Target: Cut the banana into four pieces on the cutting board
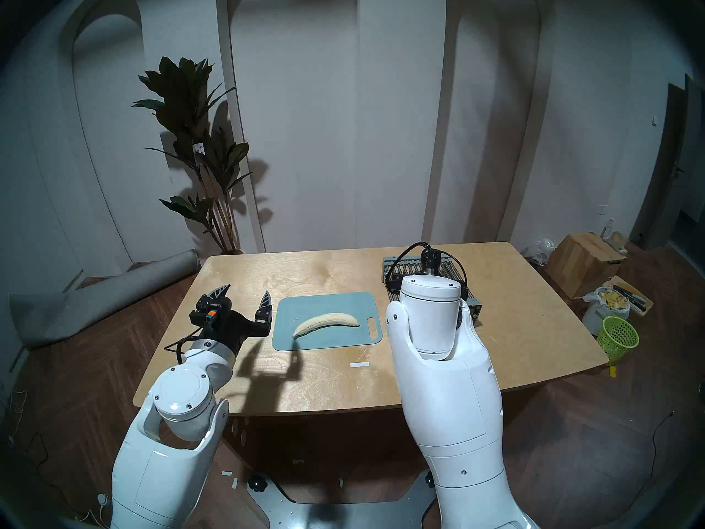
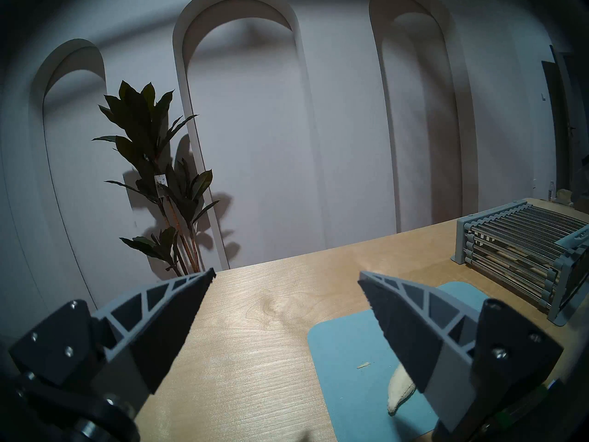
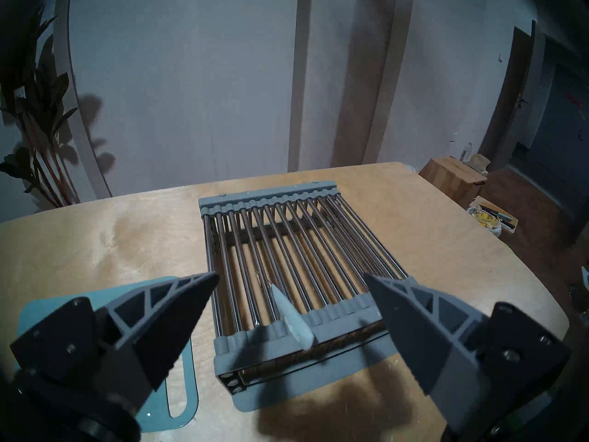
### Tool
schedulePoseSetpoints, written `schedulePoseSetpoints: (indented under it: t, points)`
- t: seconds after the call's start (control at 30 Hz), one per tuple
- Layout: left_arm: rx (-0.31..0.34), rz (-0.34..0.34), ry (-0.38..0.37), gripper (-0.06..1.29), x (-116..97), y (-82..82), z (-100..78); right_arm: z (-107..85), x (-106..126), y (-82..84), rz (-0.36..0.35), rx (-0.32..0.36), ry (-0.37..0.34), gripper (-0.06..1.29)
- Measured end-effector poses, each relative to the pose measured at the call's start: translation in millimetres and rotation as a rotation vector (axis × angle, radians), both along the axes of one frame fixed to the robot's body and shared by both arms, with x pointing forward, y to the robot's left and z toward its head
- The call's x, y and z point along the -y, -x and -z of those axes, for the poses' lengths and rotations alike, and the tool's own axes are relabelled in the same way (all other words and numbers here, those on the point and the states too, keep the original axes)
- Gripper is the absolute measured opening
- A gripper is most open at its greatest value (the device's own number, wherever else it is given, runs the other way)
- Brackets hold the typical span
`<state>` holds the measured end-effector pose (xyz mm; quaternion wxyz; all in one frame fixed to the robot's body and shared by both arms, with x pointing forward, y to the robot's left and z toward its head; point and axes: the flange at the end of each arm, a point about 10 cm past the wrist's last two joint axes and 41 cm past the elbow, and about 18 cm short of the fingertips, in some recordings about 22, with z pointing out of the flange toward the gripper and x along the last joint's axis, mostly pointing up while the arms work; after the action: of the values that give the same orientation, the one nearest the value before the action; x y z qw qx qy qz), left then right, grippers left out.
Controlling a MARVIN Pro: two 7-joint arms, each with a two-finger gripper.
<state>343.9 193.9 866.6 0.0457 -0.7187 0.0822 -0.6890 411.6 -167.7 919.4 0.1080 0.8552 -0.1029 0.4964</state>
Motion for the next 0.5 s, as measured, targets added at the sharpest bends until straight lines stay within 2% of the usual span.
schedulePoseSetpoints:
  t: [0.13, 0.27, 0.5]
  points:
    - [0.000, 0.000, 0.000, 1.22, 0.0, 0.0, 0.0, 6.3, 7.8, -5.6, 0.000, -0.025, 0.019, 1.25]
    - [0.000, 0.000, 0.000, 1.22, 0.0, 0.0, 0.0, 4.3, 14.0, -9.7, -0.006, -0.020, 0.025, 1.25]
    - [0.000, 0.000, 0.000, 1.22, 0.0, 0.0, 0.0, 1.9, 7.6, -9.3, -0.033, -0.012, 0.030, 1.25]
